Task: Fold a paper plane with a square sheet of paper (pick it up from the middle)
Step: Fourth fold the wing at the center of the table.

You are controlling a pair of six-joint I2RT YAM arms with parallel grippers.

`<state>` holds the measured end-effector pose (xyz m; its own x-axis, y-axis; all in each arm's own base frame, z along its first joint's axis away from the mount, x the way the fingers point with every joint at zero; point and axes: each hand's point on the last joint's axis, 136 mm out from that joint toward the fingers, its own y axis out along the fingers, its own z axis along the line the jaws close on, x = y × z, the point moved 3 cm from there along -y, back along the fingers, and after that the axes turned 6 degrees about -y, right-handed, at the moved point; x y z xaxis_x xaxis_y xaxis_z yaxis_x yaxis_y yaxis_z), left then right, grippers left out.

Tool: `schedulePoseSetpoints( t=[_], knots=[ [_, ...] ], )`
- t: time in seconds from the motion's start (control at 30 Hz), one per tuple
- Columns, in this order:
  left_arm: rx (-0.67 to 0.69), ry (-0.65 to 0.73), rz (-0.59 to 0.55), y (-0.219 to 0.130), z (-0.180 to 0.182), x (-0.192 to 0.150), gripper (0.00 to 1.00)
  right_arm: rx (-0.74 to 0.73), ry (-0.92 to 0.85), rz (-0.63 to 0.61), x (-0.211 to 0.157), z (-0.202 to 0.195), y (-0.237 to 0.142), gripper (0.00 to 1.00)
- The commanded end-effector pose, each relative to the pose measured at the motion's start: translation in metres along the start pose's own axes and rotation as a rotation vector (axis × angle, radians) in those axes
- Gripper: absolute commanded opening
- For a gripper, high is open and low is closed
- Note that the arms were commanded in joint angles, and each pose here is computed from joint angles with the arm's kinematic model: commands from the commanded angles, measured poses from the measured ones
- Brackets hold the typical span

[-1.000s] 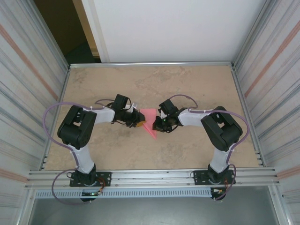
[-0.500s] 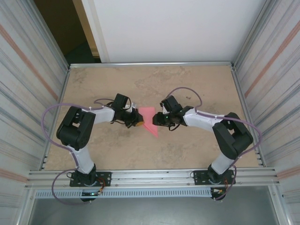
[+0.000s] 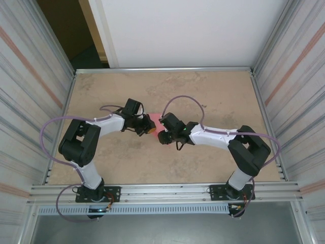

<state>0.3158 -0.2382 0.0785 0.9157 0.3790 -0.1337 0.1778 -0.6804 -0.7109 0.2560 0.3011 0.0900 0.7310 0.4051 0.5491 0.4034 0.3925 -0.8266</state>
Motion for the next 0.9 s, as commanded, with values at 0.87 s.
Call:
schedulePoseSetpoints(
  t=[0.87],
  knots=[
    [0.051,-0.038,0.018,-0.001,0.0,-0.001,0.09,-0.143,-0.132,0.045,-0.006,-0.001,0.034,0.32]
  ],
)
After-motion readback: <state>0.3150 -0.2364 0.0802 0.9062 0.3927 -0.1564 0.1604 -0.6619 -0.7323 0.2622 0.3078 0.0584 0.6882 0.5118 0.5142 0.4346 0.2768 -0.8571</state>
